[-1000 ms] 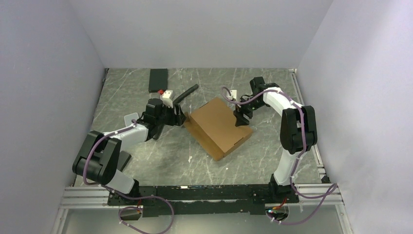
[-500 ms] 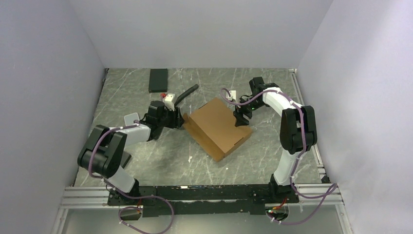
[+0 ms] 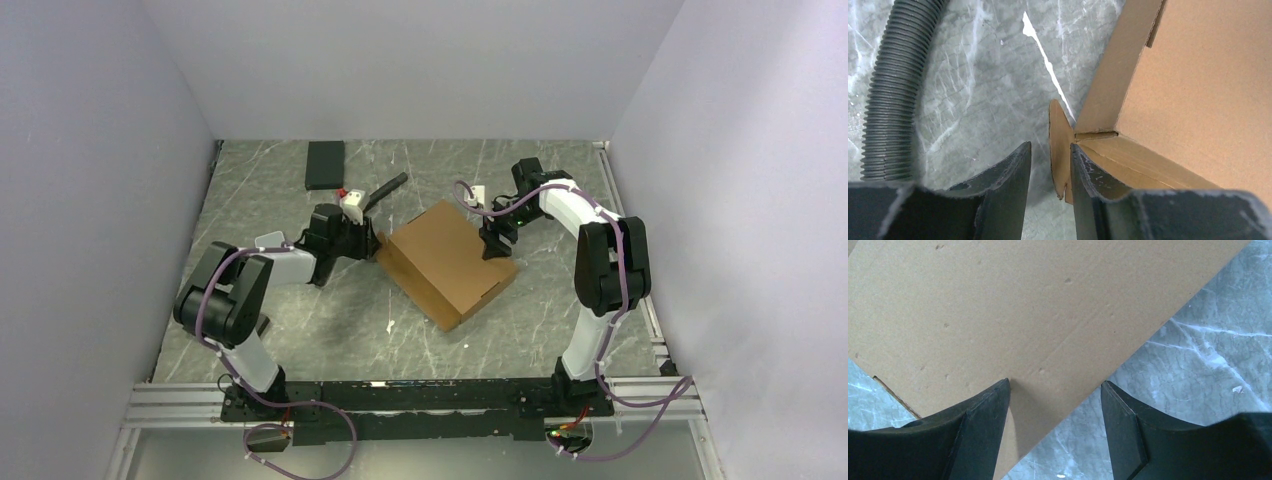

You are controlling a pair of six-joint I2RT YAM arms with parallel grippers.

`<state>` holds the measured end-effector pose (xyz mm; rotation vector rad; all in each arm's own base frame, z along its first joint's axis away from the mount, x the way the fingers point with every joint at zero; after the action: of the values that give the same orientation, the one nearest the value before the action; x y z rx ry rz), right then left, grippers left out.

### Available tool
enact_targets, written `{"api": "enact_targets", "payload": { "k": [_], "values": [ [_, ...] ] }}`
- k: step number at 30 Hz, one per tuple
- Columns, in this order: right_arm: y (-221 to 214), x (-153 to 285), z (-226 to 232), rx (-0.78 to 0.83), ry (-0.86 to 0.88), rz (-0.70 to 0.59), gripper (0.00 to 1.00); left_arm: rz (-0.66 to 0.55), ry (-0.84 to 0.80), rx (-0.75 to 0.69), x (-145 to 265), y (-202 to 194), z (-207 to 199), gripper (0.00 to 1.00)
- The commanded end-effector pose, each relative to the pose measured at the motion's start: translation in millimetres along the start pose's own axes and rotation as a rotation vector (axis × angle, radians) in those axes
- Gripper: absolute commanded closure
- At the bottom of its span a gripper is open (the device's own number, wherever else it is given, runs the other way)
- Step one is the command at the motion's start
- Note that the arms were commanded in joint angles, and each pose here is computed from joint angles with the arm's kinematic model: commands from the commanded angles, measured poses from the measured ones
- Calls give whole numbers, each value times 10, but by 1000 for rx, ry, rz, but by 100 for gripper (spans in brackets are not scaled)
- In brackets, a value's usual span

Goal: Fold the paper box

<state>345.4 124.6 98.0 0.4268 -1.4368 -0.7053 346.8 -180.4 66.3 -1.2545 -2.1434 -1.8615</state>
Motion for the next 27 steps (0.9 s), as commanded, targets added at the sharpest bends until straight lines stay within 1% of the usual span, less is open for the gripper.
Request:
{"api": "enact_targets", "payload": {
  "k": [1,3,4,5,6,10,14,18,21,24,27],
  "values": [
    [-145,-159,7,28,34,51,32,-88,-26,-42,-67,268,-26,63],
    [-146,-158,2,26,33,51,32,-87,-42,-45,-85,264,-40,72],
    [-145,-157,-3,26,32,51,32,-86,-49,-47,-89,256,-47,82],
    [-147,-159,-6,23,31,53,32,-84,-53,-48,-86,245,-53,94],
    [-149,-160,-8,23,31,54,32,-83,-62,-48,-77,229,-63,100],
    [-144,-158,-14,22,30,53,32,-108,-98,-62,24,184,-124,100],
    [-101,-135,-23,18,23,40,30,-132,-129,-59,160,120,-196,100],
    [10,-82,-25,-2,11,7,25,-135,-135,-53,259,39,-250,100],
    [126,1,-38,-40,-15,-17,19,-139,-122,-60,322,-5,-307,100],
    [277,141,-49,-52,-57,-42,14,-137,-94,-74,382,-42,-380,100],
    [463,307,-26,-41,-105,-82,12,-147,-62,-81,470,-73,-460,100]
  ]
}}
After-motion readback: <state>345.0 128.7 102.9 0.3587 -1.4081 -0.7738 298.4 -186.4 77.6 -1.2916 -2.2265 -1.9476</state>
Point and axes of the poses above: each gripper's point midway between its finger pads, its own x axis back along the fingers, its own z axis along the line the jaws close on, y = z × x, the point moved 4 cm from there along x, back along the fingers, and after that the axes turned 3 degrees about -x, right-handed, at the moved point
